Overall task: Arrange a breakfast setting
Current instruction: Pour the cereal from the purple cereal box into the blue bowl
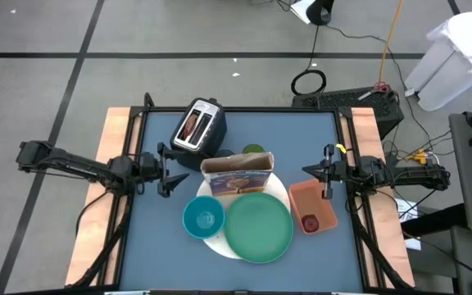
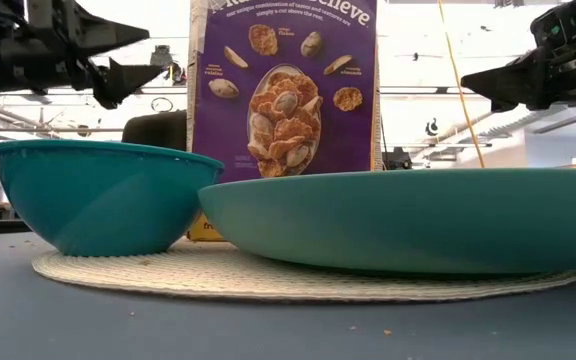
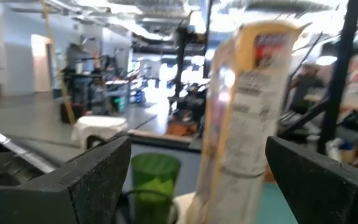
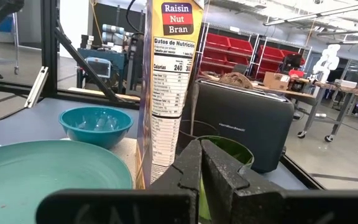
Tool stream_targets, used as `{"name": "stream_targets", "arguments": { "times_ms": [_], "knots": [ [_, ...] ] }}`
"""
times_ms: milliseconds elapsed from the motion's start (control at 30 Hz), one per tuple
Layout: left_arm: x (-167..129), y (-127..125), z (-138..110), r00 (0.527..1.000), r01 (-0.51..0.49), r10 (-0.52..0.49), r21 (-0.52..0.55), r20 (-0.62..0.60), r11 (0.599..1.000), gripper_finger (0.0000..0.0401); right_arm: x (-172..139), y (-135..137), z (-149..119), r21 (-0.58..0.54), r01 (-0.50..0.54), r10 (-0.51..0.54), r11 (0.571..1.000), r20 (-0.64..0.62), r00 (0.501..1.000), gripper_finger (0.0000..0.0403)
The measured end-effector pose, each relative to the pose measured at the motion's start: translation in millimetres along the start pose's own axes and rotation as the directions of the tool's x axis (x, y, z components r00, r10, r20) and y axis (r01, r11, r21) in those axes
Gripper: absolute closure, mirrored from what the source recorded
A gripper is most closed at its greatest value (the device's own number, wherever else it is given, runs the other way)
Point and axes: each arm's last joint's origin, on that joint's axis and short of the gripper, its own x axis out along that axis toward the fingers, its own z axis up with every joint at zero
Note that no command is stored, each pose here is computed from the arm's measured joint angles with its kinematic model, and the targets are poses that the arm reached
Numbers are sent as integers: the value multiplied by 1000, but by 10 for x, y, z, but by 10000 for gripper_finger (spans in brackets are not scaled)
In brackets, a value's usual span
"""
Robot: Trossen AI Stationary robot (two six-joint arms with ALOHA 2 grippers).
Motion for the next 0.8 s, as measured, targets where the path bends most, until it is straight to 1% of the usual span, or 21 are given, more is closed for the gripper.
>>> {"name": "stream_targets", "arguments": {
  "times_ms": [100, 167, 300, 467, 567, 700, 800],
  "knots": [
    [16, 8, -47, 999, -37, 38, 38, -32, 999, 22, 0, 0, 0, 0, 1, -1, 1000, 0, 1000, 394],
    [27, 7, -71, 998, -42, 45, 53, -50, 998, 22, 0, 0, 0, 0, 0, 0, 1000, 0, 1000, 394],
    [92, -12, -77, 996, -41, 44, 34, -77, 999, 22, 0, 0, 0, 0, 0, 0, 1000, 0, 1000, 394],
    [269, -85, -60, 992, -23, 30, 56, -121, 998, 22, 0, 0, 0, 0, 0, 0, 1000, 0, 1000, 394],
    [388, -129, -64, 988, -11, 25, 91, -149, 996, 22, 0, 0, 0, 0, 0, 0, 1000, 0, 1000, 394],
    [527, -168, -58, 986, -5, 26, 125, -166, 992, 22, 0, 0, 0, 0, 0, 0, 1000, 0, 1000, 394],
    [604, -189, -57, 984, -3, 26, 131, -174, 991, 22, 0, 0, 0, 0, 0, 0, 1000, 0, 1000, 394]
  ]
}}
